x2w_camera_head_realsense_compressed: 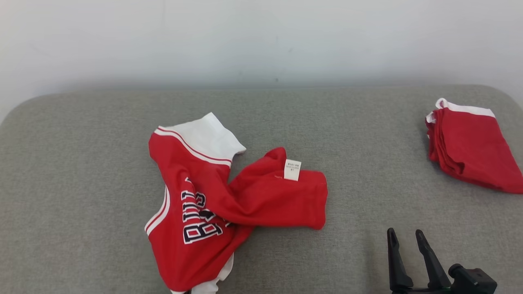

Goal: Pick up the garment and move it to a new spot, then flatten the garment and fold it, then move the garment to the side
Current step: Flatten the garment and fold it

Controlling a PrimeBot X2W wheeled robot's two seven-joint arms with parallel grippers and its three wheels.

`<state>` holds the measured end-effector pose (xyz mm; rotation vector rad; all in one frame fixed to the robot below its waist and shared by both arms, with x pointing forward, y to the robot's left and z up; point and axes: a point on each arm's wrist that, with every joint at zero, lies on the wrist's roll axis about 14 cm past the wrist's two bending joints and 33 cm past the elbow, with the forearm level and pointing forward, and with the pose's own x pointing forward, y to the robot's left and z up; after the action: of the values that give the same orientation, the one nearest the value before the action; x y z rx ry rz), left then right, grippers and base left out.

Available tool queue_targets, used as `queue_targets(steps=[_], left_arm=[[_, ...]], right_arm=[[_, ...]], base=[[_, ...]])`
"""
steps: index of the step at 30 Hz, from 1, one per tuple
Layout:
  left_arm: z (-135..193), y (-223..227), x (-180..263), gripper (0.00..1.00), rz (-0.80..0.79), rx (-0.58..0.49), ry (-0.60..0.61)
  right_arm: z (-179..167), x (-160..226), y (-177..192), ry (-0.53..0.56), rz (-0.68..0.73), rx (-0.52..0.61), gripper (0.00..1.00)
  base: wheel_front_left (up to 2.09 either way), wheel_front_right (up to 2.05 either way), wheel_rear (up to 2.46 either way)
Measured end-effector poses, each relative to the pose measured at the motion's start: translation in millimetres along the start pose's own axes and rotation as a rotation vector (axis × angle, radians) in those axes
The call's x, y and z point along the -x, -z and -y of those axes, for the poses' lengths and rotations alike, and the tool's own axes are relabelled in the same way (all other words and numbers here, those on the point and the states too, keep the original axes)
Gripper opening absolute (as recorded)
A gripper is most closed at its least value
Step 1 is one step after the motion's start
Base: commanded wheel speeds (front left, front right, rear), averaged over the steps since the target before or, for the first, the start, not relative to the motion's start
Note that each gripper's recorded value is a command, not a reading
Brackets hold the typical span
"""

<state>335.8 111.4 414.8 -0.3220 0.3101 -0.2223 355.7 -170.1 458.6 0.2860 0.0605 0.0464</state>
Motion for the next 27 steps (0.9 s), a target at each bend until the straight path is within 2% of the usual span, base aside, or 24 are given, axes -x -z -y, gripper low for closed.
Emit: queue_targets(steps=[7,10,11,12,19,27], left_arm=[[-14,2,34,0.00,-0.046,0.070,-0.076],[-20,8,42,0.00,-0.079,0.056,-0.094],[-21,5,42,0.43,-0.064,0.067,-0.100],[-20,4,42,1.00,-0.055,0.067,-0.099],[-19,-1,44,1.00,0.028,0.072,-0.106],[-48,-24,57,1.00,0.176,0.060,-0.206]], right_arm=[[-14,-8,2,-0.046,-0.005,-0.005,1.00],[-18,-9,5,-0.059,-0.014,-0.004,1.00],[-19,-9,5,-0.062,-0.016,-0.004,1.00],[-19,-9,5,-0.062,-0.015,-0.004,1.00],[-19,-9,2,-0.063,-0.008,0.006,1.00],[-24,-10,1,-0.080,-0.004,0.012,1.00]], base=[[0.00,0.00,0.00],[0.00,0.00,0.00],[0.00,0.00,0.00],[0.00,0.00,0.00],[0.00,0.00,0.00],[0.00,0.00,0.00]])
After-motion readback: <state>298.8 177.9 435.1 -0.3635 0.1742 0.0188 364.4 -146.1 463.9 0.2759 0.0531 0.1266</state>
